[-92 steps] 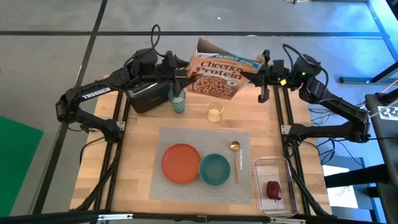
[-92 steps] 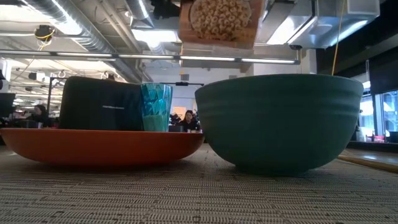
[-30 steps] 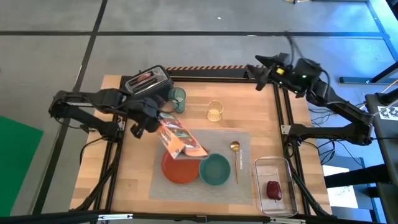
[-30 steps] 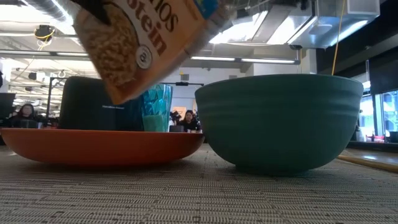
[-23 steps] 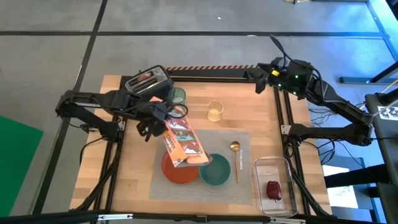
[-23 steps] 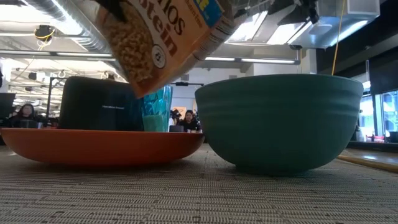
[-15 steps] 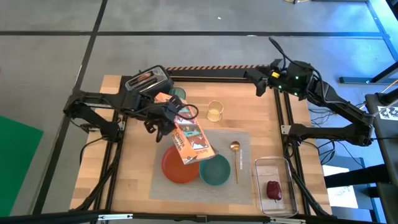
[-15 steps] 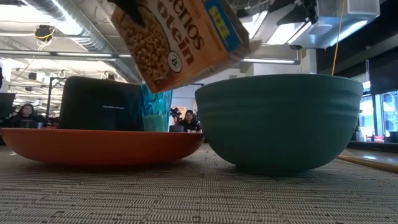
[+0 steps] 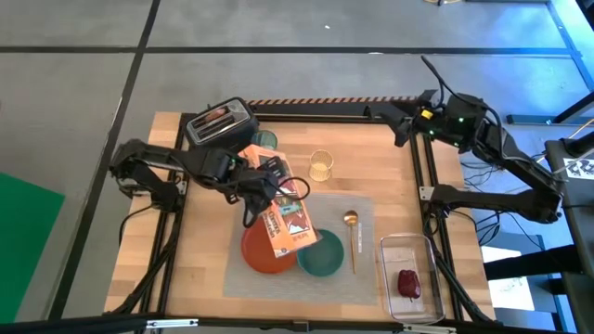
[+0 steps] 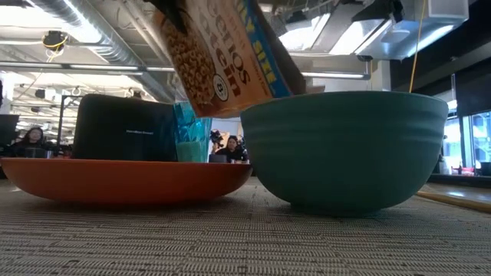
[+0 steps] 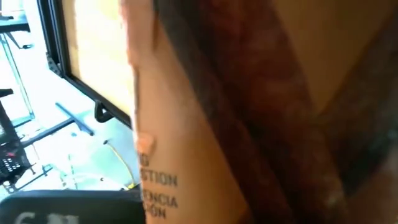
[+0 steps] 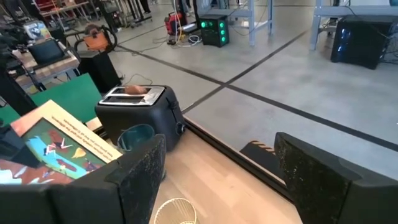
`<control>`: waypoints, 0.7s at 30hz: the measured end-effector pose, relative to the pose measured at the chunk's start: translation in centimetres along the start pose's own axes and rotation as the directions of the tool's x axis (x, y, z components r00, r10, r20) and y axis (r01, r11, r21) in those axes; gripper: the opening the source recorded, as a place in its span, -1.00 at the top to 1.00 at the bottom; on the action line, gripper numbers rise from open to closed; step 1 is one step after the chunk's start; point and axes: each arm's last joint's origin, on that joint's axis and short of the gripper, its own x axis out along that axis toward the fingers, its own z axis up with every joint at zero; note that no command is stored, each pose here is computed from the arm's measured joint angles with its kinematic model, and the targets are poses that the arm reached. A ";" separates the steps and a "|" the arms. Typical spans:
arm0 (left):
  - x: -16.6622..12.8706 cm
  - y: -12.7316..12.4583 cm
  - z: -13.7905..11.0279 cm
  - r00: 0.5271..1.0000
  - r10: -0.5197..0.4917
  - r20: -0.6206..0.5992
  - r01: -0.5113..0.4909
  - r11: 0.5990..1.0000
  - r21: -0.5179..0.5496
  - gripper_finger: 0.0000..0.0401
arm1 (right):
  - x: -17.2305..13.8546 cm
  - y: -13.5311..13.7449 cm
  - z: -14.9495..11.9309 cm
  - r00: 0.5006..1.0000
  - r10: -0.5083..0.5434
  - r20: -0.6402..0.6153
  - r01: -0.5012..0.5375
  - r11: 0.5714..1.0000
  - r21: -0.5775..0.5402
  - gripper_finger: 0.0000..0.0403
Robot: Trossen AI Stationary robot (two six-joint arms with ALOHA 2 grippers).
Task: Arrange a breakfast setting
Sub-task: Pour the cereal into the green bowl
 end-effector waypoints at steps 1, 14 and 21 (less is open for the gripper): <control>-0.1 0.0 0.1 1.000 0.005 -0.004 -0.005 1.000 0.006 0.43 | -0.1 0.0 0.0 1.000 0.000 -0.001 0.000 1.000 0.006 -0.44; -0.7 0.1 1.5 0.995 0.102 -0.002 -0.101 0.987 0.122 0.43 | -0.2 0.1 -0.1 0.998 0.055 -0.020 -0.054 0.998 0.020 -0.44; -0.7 0.3 1.3 0.988 0.147 -0.049 -0.135 0.971 0.200 0.43 | -0.1 0.2 -0.2 0.997 0.069 -0.028 -0.068 0.997 0.023 -0.44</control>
